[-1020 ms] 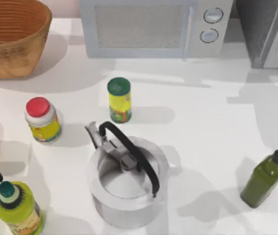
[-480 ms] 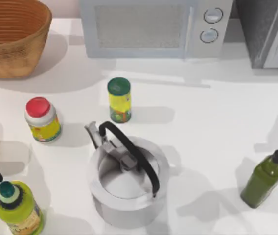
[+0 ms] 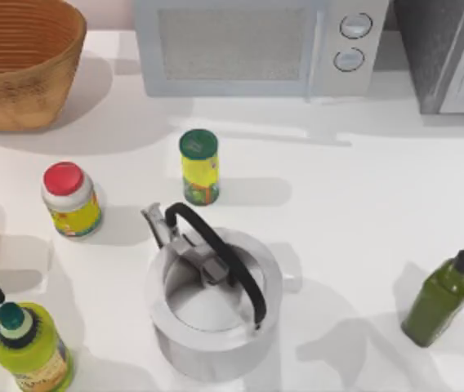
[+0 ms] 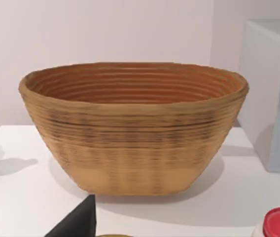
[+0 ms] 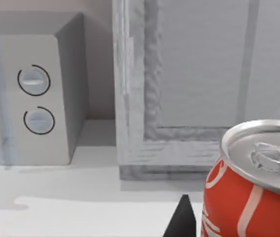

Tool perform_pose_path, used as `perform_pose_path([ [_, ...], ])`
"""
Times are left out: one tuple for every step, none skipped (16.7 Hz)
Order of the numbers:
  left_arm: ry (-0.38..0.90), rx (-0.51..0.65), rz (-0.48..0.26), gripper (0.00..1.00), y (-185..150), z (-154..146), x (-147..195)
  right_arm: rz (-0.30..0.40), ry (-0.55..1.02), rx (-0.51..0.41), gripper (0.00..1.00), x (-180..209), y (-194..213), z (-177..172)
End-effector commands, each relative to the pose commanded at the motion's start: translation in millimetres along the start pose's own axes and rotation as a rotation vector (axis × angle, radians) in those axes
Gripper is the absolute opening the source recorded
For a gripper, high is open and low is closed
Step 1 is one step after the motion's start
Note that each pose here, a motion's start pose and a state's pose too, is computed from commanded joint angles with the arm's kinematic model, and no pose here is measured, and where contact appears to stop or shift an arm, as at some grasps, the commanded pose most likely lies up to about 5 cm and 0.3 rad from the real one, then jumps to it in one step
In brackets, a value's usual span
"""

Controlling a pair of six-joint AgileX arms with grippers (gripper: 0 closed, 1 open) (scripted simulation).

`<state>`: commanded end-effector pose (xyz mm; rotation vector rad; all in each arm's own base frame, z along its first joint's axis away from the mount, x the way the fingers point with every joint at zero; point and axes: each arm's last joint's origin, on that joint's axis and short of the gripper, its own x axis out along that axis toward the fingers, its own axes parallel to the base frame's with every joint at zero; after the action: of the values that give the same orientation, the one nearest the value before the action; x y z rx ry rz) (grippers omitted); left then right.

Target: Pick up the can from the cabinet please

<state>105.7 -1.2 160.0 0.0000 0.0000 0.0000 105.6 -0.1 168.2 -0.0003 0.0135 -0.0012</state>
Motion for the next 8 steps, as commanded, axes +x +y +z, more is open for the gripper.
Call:
perform_pose_path([
  [0.000, 0.000, 0.000, 1.00, 0.0, 0.0, 0.0, 0.001, -0.008, 0.000, 0.00, 0.1, -0.7, -5.1],
  [0.000, 0.000, 0.000, 1.00, 0.0, 0.0, 0.0, 0.001, -0.013, 0.000, 0.00, 0.2, -1.0, -7.8],
  [0.000, 0.000, 0.000, 1.00, 0.0, 0.0, 0.0, 0.001, -0.013, 0.000, 0.00, 0.2, -1.1, -8.2],
  [0.000, 0.000, 0.000, 1.00, 0.0, 0.0, 0.0, 0.001, -0.013, 0.000, 0.00, 0.2, -1.1, -8.2],
  [0.000, 0.000, 0.000, 1.00, 0.0, 0.0, 0.0, 0.001, -0.013, 0.000, 0.00, 0.2, -1.1, -8.2],
  [0.000, 0.000, 0.000, 1.00, 0.0, 0.0, 0.0, 0.001, -0.013, 0.000, 0.00, 0.2, -1.1, -8.2],
  [0.000, 0.000, 0.000, 1.00, 0.0, 0.0, 0.0, 0.003, -0.004, 0.002, 0.00, 0.7, -0.8, -9.4],
  [0.000, 0.000, 0.000, 1.00, 0.0, 0.0, 0.0, 0.003, -0.004, 0.002, 0.00, 0.7, -0.8, -9.4],
])
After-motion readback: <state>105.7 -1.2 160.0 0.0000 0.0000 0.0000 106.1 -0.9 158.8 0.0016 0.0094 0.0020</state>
